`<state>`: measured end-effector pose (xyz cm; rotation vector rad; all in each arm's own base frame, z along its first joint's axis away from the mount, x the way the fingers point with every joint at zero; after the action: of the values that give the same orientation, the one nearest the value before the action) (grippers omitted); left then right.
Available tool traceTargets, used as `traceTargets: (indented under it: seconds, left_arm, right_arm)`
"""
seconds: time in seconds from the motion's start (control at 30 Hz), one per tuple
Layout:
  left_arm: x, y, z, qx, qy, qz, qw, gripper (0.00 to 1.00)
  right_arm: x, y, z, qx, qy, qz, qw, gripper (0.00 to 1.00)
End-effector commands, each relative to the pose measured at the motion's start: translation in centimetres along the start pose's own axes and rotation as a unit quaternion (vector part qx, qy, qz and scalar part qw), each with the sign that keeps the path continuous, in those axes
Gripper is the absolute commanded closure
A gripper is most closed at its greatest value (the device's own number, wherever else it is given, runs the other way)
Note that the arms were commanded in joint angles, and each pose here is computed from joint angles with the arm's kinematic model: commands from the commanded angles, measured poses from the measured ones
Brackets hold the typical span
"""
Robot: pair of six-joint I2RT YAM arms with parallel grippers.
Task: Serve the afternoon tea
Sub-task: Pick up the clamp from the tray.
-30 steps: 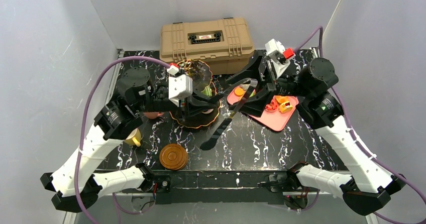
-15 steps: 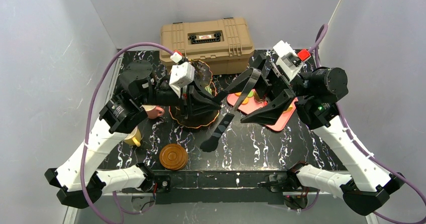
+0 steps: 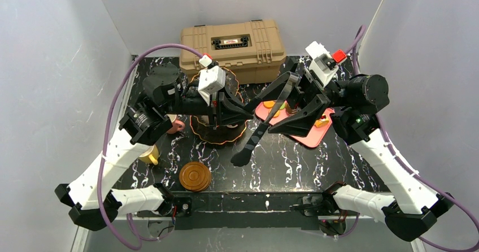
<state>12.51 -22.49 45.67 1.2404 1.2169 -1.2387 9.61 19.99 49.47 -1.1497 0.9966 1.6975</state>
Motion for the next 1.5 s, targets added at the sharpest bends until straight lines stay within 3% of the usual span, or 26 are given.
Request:
traceTargets:
  seconds: [0.0,0.7,1.17,1.47]
  left_arm:
    - [-1.3,0.4,-0.1,-0.008,-0.023,0.014,1.000,1.00]
    - [-0.9,3.6,0.4,-0.043,-0.024,0.012,0.999,1.00]
    - [-1.7,3.5,0.1,-0.033,-0.032,0.023,0.999,1.00]
    - [-1.1,3.6,0.3,-0.027,-0.026,0.015,0.999,1.00]
  right_arm:
    - [-0.8,0.8,0.0,-0.006,-0.012,-0.031,0.999,0.02]
    - [0.6,-0.5,0.1,0.000,0.009,-0.009,1.000,0.02]
    - [2.3,-2.3,0.3,0.016,0.033,0.027,0.999,0.02]
    - [1.7,-2.7,0.6,0.027,0.017,0.013,0.999,0.10]
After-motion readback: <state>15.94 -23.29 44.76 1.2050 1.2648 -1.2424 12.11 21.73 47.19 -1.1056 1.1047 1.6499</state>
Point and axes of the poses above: each gripper's point midway between its finger pads, its own z axis out along the fingers, its own y axis along the line the jaws close on, x = y × z, the point moved 8 cm from there along -z, back along the fingers, and after that the axes turned 1 degree about z, right-handed, at the moved point
